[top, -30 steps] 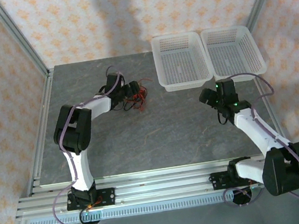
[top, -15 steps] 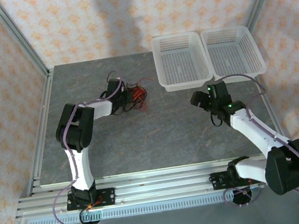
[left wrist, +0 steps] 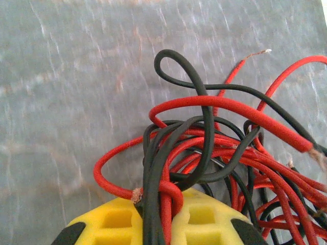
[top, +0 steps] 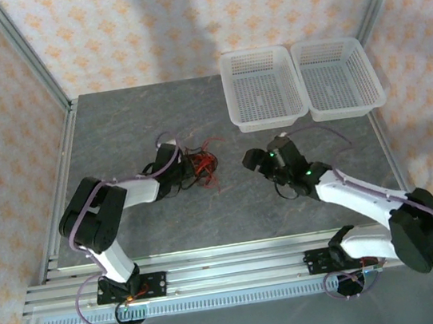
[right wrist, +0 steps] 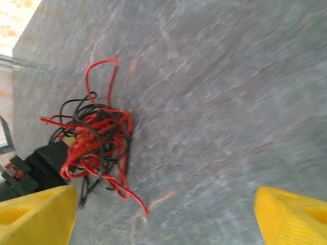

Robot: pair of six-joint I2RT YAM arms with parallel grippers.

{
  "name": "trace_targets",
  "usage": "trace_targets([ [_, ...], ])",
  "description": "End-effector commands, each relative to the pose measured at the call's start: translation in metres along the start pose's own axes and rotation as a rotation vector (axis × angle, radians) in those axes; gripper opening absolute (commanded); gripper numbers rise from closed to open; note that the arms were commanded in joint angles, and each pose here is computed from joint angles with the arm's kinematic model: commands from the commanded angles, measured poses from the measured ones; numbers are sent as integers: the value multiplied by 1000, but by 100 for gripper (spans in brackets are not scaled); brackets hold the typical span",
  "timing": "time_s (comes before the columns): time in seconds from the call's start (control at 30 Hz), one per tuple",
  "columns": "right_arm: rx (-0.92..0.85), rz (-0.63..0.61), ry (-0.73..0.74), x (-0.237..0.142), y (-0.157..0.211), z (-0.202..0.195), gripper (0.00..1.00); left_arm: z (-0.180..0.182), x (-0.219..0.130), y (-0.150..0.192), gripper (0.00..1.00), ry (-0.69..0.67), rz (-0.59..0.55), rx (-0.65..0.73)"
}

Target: Untangle the cables

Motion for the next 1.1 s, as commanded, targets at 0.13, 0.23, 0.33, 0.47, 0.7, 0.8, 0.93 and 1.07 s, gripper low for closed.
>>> trace_targets([
  [0.13,136,51,-58,31,19,42,89,8,-18,35,0,-11,-30,-127],
  [0.23,134,106,-66,43,31,54,89,5,-21,41,0,2,-31,-153],
  [0.33,119,135,-67,54,38,65,89,-1,-22,44,0,8,-32,-153],
  [0.47,103,159,-58,68,43,72,87,-7,-22,50,0,16,-24,-150],
  [0.7,76,202,-14,88,56,68,69,-5,-28,52,0,25,-30,-164],
  [0.8,62,198,19,90,59,60,46,-5,-32,50,0,17,-40,-159],
  [0.93,16,180,60,88,59,49,8,-4,-37,48,0,-7,-56,-147],
  [1.07,-56,166,-21,87,55,35,0,2,-41,47,0,-44,-74,-136],
])
Point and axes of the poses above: each hand's point on the last joint's axis, 136 mm out from that joint toward the fingers, its own x axis out along the fingers, its own z axis along the line the jaws close on, y = z × x, the point moved 8 cm from there along -x, back along the fingers, and after that the axes turned 11 degrees about -x, right-handed, at the moved point
